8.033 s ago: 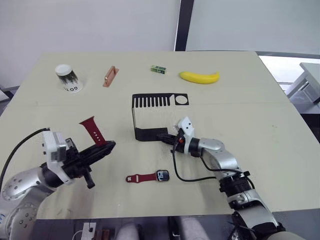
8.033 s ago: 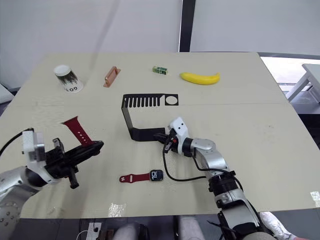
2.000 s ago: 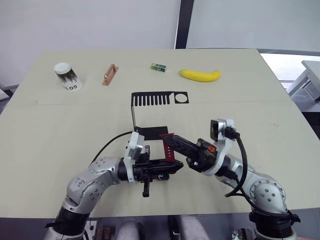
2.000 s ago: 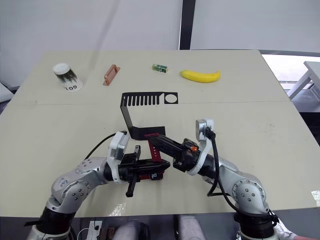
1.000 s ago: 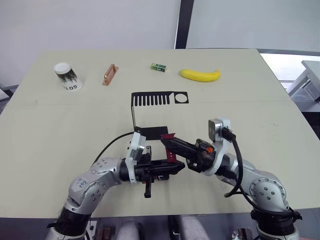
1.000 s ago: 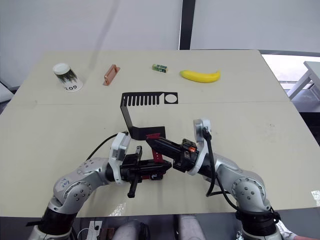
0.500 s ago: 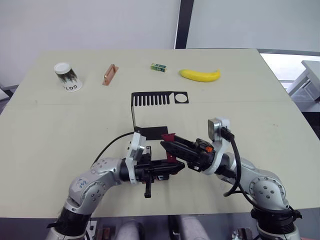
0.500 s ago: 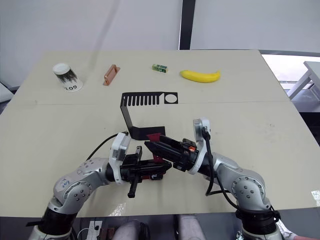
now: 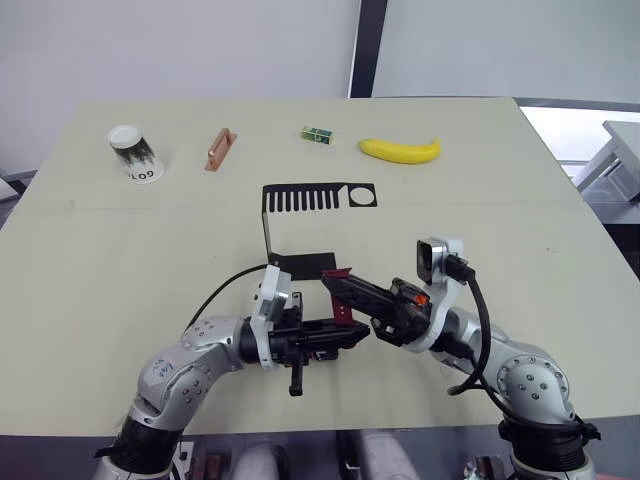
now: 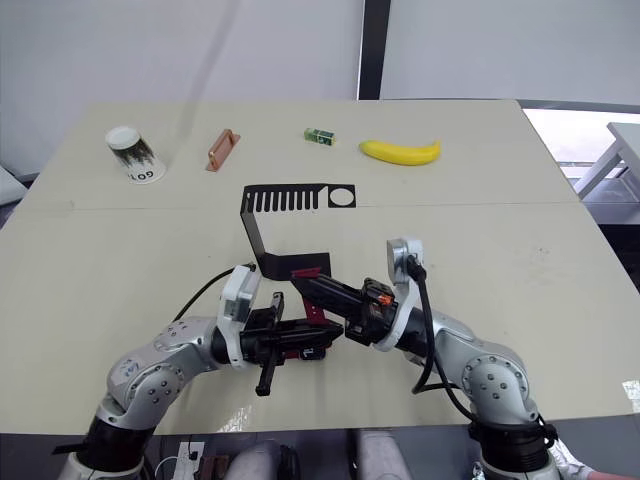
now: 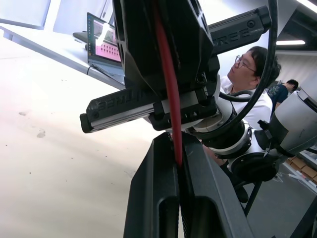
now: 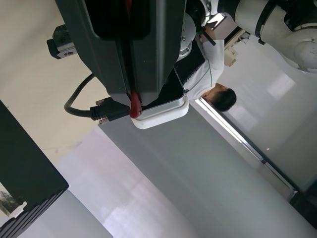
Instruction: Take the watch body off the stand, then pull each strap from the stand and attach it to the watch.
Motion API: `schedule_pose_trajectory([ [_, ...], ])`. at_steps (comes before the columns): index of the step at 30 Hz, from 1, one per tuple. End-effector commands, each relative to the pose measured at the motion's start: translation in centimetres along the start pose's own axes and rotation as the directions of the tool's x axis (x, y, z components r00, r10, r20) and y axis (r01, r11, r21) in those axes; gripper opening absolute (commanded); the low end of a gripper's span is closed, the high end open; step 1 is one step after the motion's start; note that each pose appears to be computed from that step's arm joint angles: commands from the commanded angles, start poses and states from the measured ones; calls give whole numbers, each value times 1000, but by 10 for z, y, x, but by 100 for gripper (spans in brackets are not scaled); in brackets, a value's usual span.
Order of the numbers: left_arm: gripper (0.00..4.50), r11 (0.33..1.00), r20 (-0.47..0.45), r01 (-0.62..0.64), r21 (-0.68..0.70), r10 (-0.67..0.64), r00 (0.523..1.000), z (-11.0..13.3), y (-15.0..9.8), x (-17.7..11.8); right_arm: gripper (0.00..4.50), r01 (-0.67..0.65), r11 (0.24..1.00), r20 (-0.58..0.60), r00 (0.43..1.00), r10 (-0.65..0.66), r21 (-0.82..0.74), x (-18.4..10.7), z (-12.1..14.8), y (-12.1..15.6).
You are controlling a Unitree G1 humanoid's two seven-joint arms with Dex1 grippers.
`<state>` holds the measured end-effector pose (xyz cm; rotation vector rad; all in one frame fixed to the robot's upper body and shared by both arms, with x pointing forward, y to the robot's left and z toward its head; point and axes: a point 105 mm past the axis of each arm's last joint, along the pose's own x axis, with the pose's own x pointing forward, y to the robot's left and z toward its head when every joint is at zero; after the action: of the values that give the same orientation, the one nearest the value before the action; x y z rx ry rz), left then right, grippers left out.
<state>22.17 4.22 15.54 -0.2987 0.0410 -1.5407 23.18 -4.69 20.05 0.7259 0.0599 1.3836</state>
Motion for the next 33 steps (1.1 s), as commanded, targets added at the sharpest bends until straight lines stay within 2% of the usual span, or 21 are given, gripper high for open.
schedule_pose_trajectory([
  [1,0,999,14,24,45,-25,1000,7,-7,3,2,-41,998,53,998,44,-55,1,15,10],
  [8,0,999,16,24,45,-25,1000,7,-7,3,2,-27,997,70,997,33,-77,2,19,7],
  [17,0,999,2,28,41,-28,1000,5,-8,3,2,-27,995,20,999,29,-98,1,11,6],
  [21,132,998,-39,11,64,-9,999,5,-9,-3,0,-34,992,16,999,36,-118,3,12,8],
  [25,334,987,-86,-74,141,87,993,10,-3,-31,0,-23,984,-13,1000,21,-174,-1,16,9],
  [27,440,967,-119,-156,203,182,976,14,5,-57,0,6,963,-70,997,-26,-271,-9,15,7],
  [30,440,925,-183,-235,298,297,937,17,13,-93,0,52,912,-111,988,-106,-406,-24,16,2],
  [33,440,859,-241,-303,412,423,873,21,19,-135,0,97,829,-139,969,-205,-550,-48,19,-5],
])
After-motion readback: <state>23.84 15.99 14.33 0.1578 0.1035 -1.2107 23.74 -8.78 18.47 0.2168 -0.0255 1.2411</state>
